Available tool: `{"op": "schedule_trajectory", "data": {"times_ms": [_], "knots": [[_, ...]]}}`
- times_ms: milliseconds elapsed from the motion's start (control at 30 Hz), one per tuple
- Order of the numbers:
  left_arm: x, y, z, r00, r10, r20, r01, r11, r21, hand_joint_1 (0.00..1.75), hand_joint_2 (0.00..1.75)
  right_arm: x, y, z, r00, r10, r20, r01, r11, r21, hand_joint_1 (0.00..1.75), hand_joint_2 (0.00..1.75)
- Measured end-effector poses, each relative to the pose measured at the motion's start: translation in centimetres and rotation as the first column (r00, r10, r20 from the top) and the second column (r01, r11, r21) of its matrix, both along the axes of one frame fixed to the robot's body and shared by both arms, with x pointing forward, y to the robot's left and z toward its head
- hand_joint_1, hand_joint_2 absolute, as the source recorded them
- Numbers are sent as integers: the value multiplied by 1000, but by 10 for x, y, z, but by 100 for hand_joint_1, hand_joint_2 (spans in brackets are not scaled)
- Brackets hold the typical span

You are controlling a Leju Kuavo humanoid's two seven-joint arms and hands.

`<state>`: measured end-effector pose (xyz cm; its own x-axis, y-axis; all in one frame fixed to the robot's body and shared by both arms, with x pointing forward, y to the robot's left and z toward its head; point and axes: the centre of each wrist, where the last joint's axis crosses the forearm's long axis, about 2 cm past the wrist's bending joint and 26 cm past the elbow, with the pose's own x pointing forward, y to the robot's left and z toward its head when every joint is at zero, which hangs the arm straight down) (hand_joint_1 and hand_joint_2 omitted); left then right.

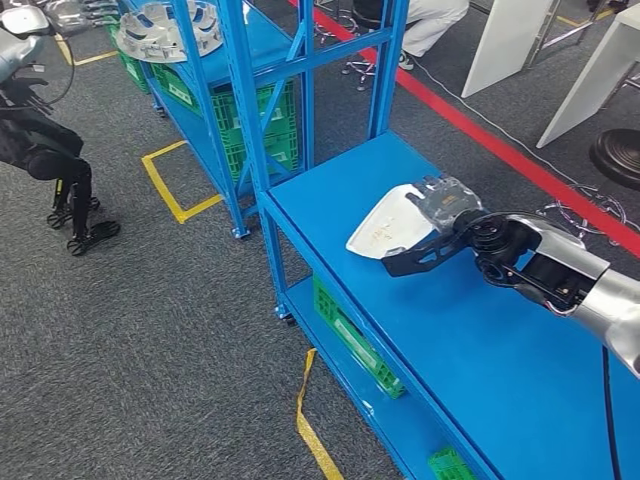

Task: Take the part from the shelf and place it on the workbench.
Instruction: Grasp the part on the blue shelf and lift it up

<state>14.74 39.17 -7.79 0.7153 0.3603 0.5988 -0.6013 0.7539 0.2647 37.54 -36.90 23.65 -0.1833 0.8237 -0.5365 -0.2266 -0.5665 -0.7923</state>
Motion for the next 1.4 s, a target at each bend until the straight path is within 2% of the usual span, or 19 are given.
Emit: {"op": "schedule_trajectory", "data": {"times_ms": [1167, 1400], "knots": [[2, 0, 1, 1000, 1, -4, -1, 1000, -1, 0, 0, 4, -12, -14, 995, -61, -75, 62, 998, 13, 0, 175], [7, -2, 2, 1000, -8, -6, 8, 1000, 1, 0, 0, 11, -23, -20, 996, -85, -4, 85, 996, -17, 0, 175]]}}
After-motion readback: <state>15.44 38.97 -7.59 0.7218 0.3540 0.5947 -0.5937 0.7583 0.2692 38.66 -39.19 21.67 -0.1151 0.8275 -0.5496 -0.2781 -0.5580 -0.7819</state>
